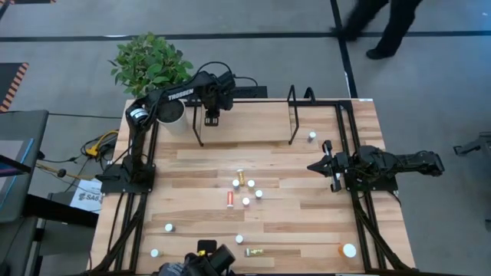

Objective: Pick and place medicine bottles onto shelf by color
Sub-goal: Put the blue pill bottle on the shelf

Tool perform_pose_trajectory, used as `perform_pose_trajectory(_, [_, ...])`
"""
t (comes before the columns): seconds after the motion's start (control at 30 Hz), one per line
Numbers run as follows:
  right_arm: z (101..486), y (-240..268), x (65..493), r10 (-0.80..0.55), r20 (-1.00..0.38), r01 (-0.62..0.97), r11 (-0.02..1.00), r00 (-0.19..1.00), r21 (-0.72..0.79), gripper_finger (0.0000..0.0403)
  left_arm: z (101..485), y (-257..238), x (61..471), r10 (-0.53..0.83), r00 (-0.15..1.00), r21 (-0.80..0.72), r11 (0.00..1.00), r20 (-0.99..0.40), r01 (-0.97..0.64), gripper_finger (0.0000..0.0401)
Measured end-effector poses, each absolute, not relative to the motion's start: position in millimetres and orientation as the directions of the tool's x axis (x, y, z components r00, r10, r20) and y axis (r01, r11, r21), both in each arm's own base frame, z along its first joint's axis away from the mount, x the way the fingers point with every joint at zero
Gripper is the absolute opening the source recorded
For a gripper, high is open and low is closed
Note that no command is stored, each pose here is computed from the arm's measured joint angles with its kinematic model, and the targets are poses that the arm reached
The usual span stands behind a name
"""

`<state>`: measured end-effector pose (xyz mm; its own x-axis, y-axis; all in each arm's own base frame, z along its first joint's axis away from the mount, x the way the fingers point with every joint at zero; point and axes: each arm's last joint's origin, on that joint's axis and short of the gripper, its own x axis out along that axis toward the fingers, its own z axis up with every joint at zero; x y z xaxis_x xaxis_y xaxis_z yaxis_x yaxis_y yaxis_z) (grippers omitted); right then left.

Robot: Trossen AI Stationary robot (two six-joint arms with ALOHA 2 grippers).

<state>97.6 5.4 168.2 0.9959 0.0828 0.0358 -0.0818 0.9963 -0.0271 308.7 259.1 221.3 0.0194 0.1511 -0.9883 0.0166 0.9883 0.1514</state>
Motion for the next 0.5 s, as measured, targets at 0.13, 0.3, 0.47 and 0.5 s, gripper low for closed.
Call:
perform_pose_trajectory(0.13, [168.3, 5.4, 97.6, 0.083, 0.036, -0.082, 0.996, 0.996, -0.027, 0.0026, 221.2, 260.6, 307.6, 0.137, 0.031, 0.137, 0.991, -0.99, -0.001, 0.0098])
perform_pose_trajectory(0.3, [168.2, 5.4, 97.6, 0.082, 0.036, -0.081, 0.996, 0.996, -0.027, 0.0026, 221.2, 260.6, 307.6, 0.138, 0.031, 0.137, 0.99, -0.99, -0.01, 0.0098])
perform_pose_trajectory(0.47, [168.1, 5.4, 97.6, 0.082, 0.036, -0.081, 0.996, 0.996, -0.027, 0.0026, 219.9, 261.0, 307.4, 0.134, 0.029, 0.134, 0.991, -0.991, -0.018, 0.0117])
perform_pose_trajectory(0.5, [168.2, 5.4, 97.6, 0.082, 0.036, -0.081, 0.996, 0.996, -0.027, 0.0026, 219.2, 261.0, 307.3, 0.133, 0.027, 0.132, 0.991, -0.991, -0.018, 0.0124])
